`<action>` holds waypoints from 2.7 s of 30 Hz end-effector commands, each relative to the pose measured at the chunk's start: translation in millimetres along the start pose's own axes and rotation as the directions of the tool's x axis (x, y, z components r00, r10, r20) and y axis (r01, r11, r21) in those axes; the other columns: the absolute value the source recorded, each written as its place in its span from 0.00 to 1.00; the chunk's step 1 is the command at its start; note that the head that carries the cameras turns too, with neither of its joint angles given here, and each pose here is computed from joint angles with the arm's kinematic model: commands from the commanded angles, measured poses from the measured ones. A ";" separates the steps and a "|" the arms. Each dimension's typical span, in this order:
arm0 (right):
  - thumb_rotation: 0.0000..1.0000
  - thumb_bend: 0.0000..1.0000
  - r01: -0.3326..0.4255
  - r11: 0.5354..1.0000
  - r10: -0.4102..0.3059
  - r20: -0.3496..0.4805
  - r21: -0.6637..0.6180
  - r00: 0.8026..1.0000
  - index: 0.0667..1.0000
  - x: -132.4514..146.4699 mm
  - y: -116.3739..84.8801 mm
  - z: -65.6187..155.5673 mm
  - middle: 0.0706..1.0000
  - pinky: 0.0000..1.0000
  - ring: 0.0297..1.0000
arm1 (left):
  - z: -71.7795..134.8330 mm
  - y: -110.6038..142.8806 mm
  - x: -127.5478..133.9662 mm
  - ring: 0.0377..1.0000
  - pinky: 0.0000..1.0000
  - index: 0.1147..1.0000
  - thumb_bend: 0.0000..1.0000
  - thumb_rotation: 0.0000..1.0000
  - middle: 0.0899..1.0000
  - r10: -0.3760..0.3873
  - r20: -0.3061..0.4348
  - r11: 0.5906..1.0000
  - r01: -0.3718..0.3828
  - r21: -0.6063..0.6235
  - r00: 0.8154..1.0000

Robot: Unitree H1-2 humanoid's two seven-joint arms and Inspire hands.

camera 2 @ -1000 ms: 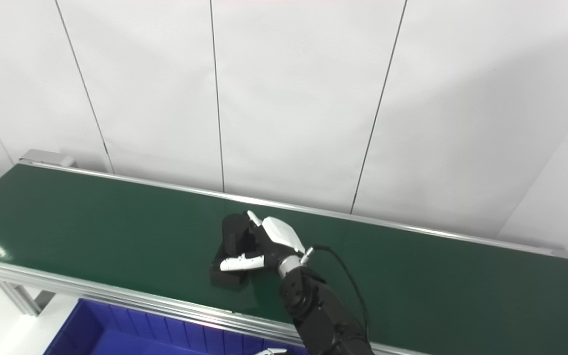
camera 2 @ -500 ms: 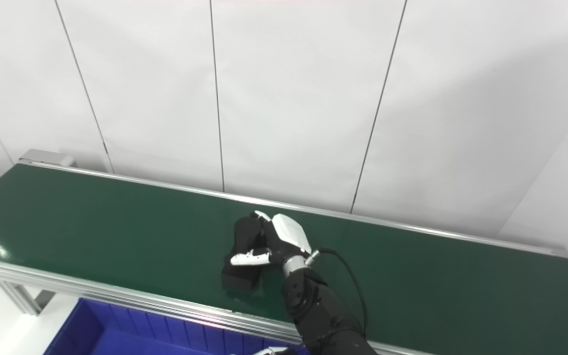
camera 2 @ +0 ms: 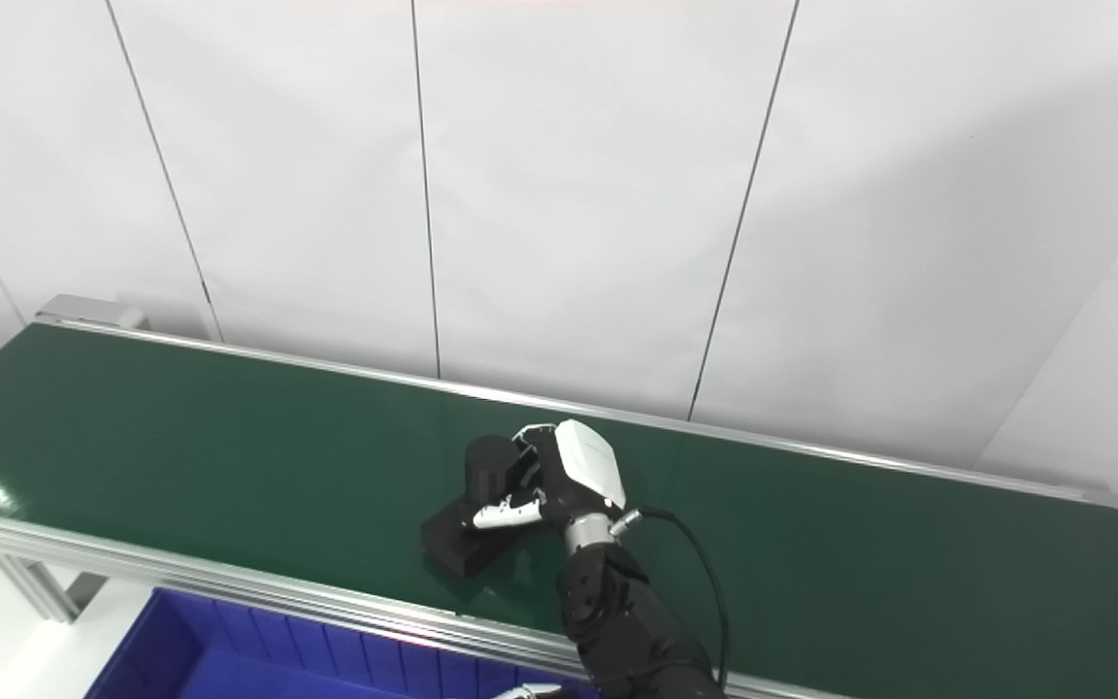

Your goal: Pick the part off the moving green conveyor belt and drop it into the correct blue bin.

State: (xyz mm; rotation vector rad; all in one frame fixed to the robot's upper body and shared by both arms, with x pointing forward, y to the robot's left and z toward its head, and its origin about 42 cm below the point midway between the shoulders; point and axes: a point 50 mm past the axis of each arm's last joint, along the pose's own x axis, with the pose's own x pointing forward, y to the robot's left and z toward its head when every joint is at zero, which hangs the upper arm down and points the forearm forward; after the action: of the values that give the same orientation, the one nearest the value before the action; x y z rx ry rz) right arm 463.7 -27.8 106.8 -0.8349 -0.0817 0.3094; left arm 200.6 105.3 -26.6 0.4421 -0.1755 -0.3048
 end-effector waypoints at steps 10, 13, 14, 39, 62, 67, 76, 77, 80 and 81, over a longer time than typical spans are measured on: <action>0.00 0.52 0.119 0.989 -0.129 0.113 0.090 0.985 0.46 -0.8 -16.0 13.9 0.44 0.34 0.37 | 3.8 7.8 5.0 0.73 0.66 0.72 0.85 0.55 0.74 0.015 0.051 1.000 -0.015 -0.011 0.999; 0.00 0.51 0.156 0.979 -0.173 0.129 0.133 0.976 0.53 -6.3 -22.6 11.4 0.44 0.40 0.38 | 3.5 8.7 5.6 0.72 0.65 0.71 0.86 0.54 0.72 0.024 0.050 1.000 -0.024 -0.011 0.998; 0.00 0.51 0.175 0.973 -0.196 0.140 0.150 0.970 0.53 -9.6 -26.2 10.3 0.44 0.40 0.38 | 2.9 9.5 5.4 0.72 0.65 0.71 0.86 0.54 0.72 0.022 0.048 1.000 -0.022 -0.010 0.999; 0.00 0.50 0.407 0.838 -0.479 0.132 0.364 0.868 0.53 -105.4 -77.0 -4.8 0.47 0.38 0.38 | 1.4 38.0 -6.3 0.70 0.66 0.73 0.85 0.44 0.73 0.045 0.014 0.997 -0.044 -0.064 0.999; 0.00 0.50 0.414 0.870 -0.424 -0.022 0.269 0.905 0.54 -255.2 -62.8 -75.4 0.46 0.40 0.38 | 14.2 62.8 -15.7 0.75 0.70 0.76 0.71 0.51 0.78 0.046 -0.041 0.973 -0.054 -0.225 0.998; 0.00 0.50 0.391 0.891 -0.388 -0.059 0.231 0.920 0.53 -273.9 -51.1 -90.3 0.47 0.41 0.39 | 17.3 67.9 -15.1 0.73 0.69 0.76 0.70 0.49 0.77 0.056 -0.034 0.969 -0.062 -0.239 0.998; 0.00 0.50 0.380 0.909 -0.361 -0.134 0.169 0.923 0.53 -300.1 -45.8 -100.1 0.44 0.41 0.38 | 25.8 80.5 -9.9 0.73 0.68 0.77 0.72 0.54 0.76 0.080 0.010 0.970 -0.076 -0.232 0.997; 0.00 0.50 0.381 0.910 -0.362 -0.132 0.166 0.923 0.53 -301.0 -46.2 -99.8 0.44 0.40 0.38 | 27.1 81.6 -9.2 0.73 0.68 0.77 0.72 0.54 0.76 0.081 0.015 0.969 -0.076 -0.235 0.997; 0.00 0.50 0.381 0.916 -0.361 -0.150 0.128 0.920 0.53 -302.6 -46.0 -104.4 0.44 0.40 0.38 | 32.5 83.1 -2.8 0.72 0.67 0.77 0.70 0.54 0.76 0.104 0.029 0.963 -0.094 -0.254 0.994; 0.00 0.50 0.379 0.918 -0.360 -0.156 0.117 0.920 0.53 -302.9 -45.8 -105.7 0.44 0.40 0.38 | 33.7 83.1 -1.2 0.72 0.67 0.77 0.71 0.55 0.76 0.109 0.032 0.961 -0.097 -0.259 0.994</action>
State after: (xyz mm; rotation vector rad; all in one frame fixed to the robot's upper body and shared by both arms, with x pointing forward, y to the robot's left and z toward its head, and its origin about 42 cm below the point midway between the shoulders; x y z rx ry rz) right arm 200.7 -221.5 72.8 -0.6551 -0.0476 -0.0710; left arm 206.2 171.1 27.3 0.2026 -0.1317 -0.2273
